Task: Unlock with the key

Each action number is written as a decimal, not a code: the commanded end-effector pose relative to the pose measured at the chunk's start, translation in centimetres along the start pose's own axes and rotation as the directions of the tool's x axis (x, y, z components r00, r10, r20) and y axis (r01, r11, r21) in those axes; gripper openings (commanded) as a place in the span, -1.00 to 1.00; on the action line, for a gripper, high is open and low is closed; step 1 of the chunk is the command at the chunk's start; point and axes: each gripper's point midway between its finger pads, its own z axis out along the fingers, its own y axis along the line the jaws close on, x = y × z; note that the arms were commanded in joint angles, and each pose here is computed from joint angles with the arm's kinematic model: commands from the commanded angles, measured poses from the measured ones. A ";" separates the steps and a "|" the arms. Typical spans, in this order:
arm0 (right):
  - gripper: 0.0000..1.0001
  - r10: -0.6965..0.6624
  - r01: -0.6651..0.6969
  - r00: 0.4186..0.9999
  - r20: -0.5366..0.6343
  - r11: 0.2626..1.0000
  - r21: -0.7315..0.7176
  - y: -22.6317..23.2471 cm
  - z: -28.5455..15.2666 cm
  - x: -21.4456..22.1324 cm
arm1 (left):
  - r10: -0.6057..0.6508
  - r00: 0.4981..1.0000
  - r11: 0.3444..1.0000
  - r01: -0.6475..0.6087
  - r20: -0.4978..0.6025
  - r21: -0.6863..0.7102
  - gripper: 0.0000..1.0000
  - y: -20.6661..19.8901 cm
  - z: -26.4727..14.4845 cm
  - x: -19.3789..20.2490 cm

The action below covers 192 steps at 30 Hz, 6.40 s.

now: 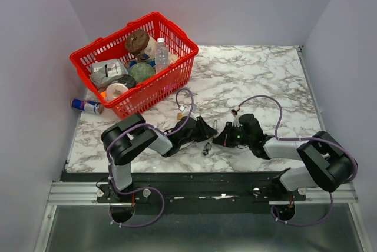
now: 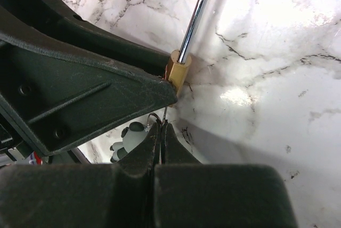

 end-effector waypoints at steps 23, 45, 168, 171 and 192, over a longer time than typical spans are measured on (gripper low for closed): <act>-0.99 -0.073 0.065 0.984 0.164 0.997 0.049 -1.4 0.2 -3.6 | 0.032 0.999 0.999 -0.032 0.012 0.042 -1.00 -1.0 -0.3 0.6; -0.99 -0.182 0.207 0.905 0.385 0.978 -0.025 0.4 -1.1 -6.6 | 0.003 1.000 0.975 0.001 -0.018 0.224 -1.00 -5.9 -1.4 2.7; 0.71 -0.242 0.286 0.934 0.262 0.947 -0.147 9.6 -12.5 -7.3 | 0.215 0.956 0.965 -0.178 -0.200 0.191 -1.00 -7.8 -14.9 6.1; 0.71 -0.235 0.278 0.924 0.302 0.955 -0.107 9.1 -13.0 -7.9 | 0.165 0.961 0.971 -0.119 -0.224 0.207 -1.00 -8.0 -14.9 6.7; 0.71 -0.215 0.240 0.919 0.331 0.970 -0.036 7.4 -13.5 -7.7 | 0.053 0.954 0.989 -0.010 -0.294 0.147 -1.00 -3.5 -8.3 4.9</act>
